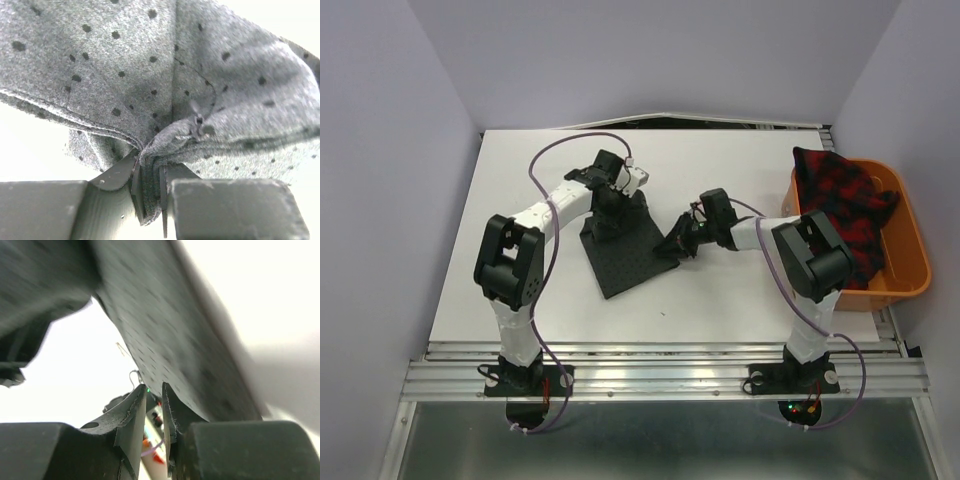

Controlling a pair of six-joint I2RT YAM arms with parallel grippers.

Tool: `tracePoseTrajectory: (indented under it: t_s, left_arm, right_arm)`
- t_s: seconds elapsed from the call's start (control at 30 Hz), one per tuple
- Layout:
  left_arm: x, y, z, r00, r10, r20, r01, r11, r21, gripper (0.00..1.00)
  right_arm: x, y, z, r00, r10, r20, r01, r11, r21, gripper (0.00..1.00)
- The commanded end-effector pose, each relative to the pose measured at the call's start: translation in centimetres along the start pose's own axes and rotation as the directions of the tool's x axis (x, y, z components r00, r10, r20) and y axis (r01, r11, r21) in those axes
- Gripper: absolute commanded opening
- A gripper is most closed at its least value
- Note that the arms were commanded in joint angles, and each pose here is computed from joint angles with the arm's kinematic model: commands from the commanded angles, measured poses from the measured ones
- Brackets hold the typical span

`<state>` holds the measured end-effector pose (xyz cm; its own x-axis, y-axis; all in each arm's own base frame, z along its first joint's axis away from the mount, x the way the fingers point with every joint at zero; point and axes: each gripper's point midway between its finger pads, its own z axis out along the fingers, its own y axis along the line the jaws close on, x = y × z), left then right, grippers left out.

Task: Fold and stack the skirts
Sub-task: Fold the skirt

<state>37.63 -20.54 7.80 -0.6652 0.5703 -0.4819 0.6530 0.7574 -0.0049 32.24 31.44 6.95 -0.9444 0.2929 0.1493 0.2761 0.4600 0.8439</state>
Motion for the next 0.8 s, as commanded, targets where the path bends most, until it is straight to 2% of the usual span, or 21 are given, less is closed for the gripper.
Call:
tracePoseTrajectory:
  t_s: [0.0, 0.23, 0.37, 0.57, 0.77]
  left_arm:
    - [-1.3, 0.5, -1.2, 1.0, 0.005, 0.026, -0.005, 1.0, -0.024, 0.0]
    - [-1.6, 1.7, -3.1, 0.993, 0.107, 0.043, -0.102, 0.988, -0.115, 0.0]
    - [-1.0, 1.6, -4.4, 0.992, 0.121, 0.027, -0.116, 0.981, -0.153, 0.0]
    - [-0.4, 0.2, -6.2, 0.989, 0.149, 0.006, -0.145, 0.972, -0.183, 0.0]
    - [2.1, -2.1, -6.4, 0.983, 0.171, -0.069, -0.18, 0.971, -0.157, 0.0]
  right_arm:
    - [1.6, 1.8, -0.8, 0.999, 0.011, -0.036, -0.014, 0.997, -0.081, 0.25]
    - [0.3, -1.6, 1.8, 0.997, 0.077, 0.012, -0.076, 0.995, -0.066, 0.25]
    - [-0.5, -2.1, 3.0, 0.994, 0.106, 0.01, -0.104, 0.988, -0.11, 0.2]
    - [-0.6, -3.2, 3.0, 0.988, 0.146, 0.041, -0.143, 0.986, -0.081, 0.11]
    - [-0.8, -4.4, 3.4, 0.984, 0.166, 0.059, -0.163, 0.985, -0.05, 0.06]
